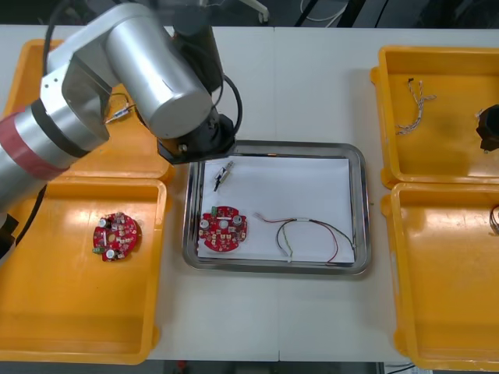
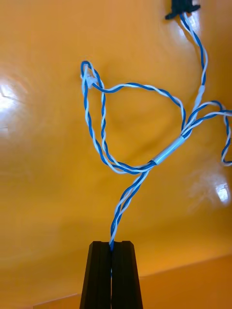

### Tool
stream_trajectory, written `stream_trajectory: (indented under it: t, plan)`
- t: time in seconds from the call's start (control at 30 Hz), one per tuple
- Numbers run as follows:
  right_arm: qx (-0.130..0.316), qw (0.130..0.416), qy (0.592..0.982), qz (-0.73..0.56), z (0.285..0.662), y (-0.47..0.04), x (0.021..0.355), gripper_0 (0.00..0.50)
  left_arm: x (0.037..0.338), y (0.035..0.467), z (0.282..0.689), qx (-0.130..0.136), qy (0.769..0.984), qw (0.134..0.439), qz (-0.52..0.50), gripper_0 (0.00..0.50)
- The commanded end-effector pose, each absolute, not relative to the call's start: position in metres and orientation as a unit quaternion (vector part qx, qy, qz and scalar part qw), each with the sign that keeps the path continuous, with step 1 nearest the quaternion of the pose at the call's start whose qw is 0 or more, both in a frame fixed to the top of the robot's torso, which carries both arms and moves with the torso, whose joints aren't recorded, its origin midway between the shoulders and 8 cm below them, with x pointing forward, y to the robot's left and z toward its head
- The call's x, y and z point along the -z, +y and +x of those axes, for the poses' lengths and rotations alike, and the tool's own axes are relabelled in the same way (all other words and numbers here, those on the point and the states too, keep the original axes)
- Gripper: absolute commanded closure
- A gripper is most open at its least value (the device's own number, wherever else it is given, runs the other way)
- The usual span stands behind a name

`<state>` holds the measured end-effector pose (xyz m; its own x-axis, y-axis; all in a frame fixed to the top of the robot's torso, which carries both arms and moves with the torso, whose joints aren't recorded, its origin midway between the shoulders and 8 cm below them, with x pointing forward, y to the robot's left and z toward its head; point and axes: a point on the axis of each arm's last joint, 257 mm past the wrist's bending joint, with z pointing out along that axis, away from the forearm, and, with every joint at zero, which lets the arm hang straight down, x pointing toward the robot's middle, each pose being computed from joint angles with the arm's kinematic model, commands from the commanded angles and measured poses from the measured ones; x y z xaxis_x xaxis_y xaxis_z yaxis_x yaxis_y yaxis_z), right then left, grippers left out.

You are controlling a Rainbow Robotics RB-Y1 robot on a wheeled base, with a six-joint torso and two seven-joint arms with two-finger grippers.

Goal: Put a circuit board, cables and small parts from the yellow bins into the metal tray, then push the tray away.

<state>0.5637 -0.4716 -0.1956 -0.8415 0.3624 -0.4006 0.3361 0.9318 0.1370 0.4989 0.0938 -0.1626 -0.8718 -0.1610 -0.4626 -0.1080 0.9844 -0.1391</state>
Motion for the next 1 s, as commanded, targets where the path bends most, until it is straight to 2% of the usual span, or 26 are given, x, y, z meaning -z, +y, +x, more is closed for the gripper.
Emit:
stream_trajectory:
  t: [0.03,0.27,0.4,0.63,0.87,1.0]
  plan:
    - [-0.02,0.231,0.956,0.179,0.58,-0.46,0.155,0.5,0.124,0.13,0.506,0.058,0.96,0.256,-0.094,0.0]
    - [-0.027,0.218,0.959,0.176,0.585,-0.435,0.153,0.5,0.096,0.179,0.511,0.054,0.964,0.24,-0.099,0.0]
    - [-0.032,0.206,0.962,0.178,0.584,-0.421,0.154,0.5,0.084,0.206,0.521,0.051,0.964,0.241,-0.1,0.0]
    - [-0.051,0.196,0.962,0.183,0.587,-0.393,0.161,0.5,0.078,0.255,0.536,0.038,0.965,0.235,-0.11,0.0]
    - [-0.045,0.192,0.963,0.184,0.587,-0.379,0.16,0.5,0.083,0.317,0.547,0.008,0.967,0.222,-0.122,0.0]
    - [-0.044,0.191,0.963,0.186,0.587,-0.375,0.158,0.5,0.086,0.338,0.551,0.001,0.967,0.221,-0.126,0.0]
